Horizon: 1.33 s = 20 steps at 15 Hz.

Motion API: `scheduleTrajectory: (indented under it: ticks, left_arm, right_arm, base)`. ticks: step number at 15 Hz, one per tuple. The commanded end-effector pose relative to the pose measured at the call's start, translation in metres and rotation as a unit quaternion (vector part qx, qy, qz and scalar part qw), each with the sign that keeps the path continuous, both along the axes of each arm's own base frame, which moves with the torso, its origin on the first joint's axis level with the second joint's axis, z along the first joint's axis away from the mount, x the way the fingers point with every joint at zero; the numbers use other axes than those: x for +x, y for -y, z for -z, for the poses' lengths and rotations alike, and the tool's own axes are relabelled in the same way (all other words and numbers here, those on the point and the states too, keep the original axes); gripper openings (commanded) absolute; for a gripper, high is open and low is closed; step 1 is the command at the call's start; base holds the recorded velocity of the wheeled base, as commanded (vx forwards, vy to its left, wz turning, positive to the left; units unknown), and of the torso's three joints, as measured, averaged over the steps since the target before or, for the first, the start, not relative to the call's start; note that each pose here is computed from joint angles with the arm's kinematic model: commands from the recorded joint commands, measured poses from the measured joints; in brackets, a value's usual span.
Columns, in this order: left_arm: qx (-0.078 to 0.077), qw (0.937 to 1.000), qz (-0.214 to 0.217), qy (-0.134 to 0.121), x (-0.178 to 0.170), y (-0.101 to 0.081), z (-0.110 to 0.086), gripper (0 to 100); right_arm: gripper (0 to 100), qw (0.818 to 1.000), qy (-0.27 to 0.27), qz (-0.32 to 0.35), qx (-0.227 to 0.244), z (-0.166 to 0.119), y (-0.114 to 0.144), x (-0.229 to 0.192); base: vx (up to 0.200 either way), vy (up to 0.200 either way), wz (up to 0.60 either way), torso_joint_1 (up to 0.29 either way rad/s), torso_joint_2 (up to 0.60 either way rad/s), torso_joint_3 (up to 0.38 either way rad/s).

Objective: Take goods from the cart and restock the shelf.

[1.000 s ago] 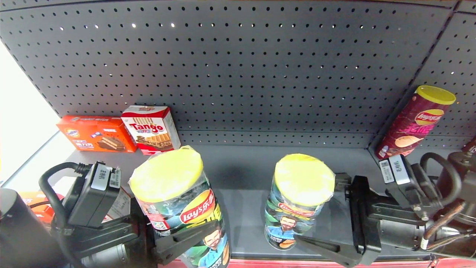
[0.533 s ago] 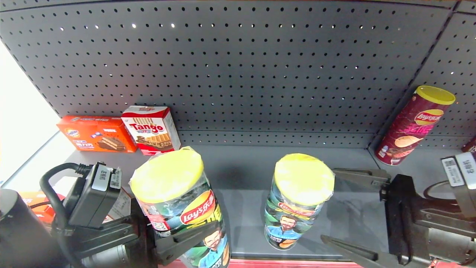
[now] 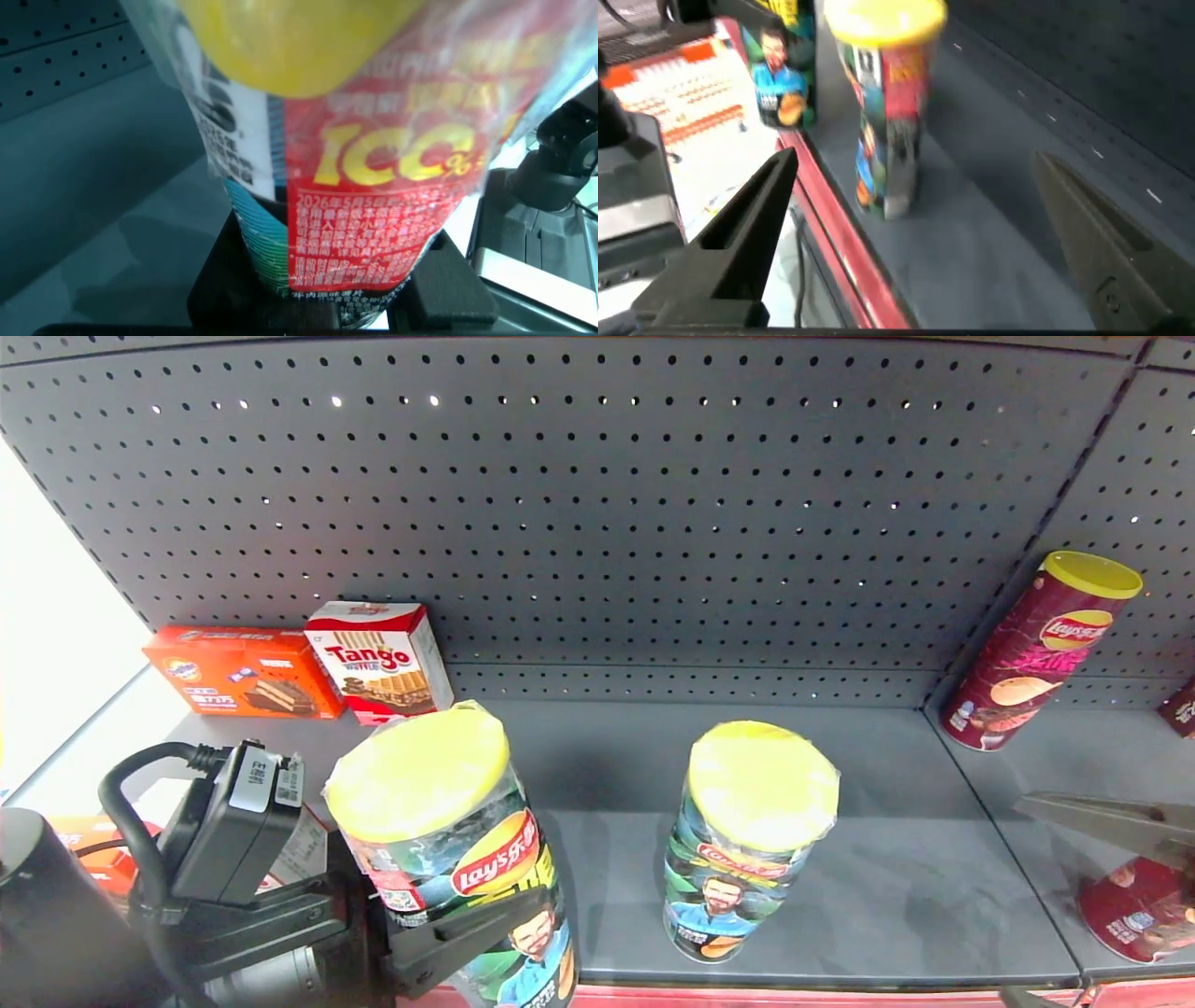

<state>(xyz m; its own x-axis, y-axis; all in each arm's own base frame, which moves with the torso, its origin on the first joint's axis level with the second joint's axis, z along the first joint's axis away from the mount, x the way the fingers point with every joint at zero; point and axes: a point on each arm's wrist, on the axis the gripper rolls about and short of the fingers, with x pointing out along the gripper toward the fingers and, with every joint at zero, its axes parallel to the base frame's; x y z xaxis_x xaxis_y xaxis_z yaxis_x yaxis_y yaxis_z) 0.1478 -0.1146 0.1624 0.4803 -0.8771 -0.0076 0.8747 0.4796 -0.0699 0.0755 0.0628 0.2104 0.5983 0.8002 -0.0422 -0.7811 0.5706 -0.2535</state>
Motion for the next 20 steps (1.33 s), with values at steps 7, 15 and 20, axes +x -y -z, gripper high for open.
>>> scheduleTrajectory:
  ticks: [7, 15, 20]
  left_arm:
    - [0.000, 1.0000, -0.001, 0.003, -0.001, -0.001, -0.001, 0]
    - [-0.004, 1.0000, -0.002, 0.008, -0.007, -0.005, -0.002, 0]
    - [-0.005, 0.9999, 0.006, 0.012, -0.008, -0.003, -0.003, 0]
  right_arm:
    - [100, 0.982, -0.008, 0.178, 0.058, 0.081, 0.079, -0.111]
    - [100, 0.921, -0.075, 0.370, 0.096, 0.125, 0.075, -0.105]
    - [100, 0.942, -0.023, 0.325, 0.086, 0.128, 0.071, -0.099]
  base:
    - [0.000, 0.000, 0.00, 0.000, 0.00, 0.000]
    - [0.000, 0.000, 0.00, 0.000, 0.00, 0.000]
    - [0.000, 0.000, 0.00, 0.000, 0.00, 0.000]
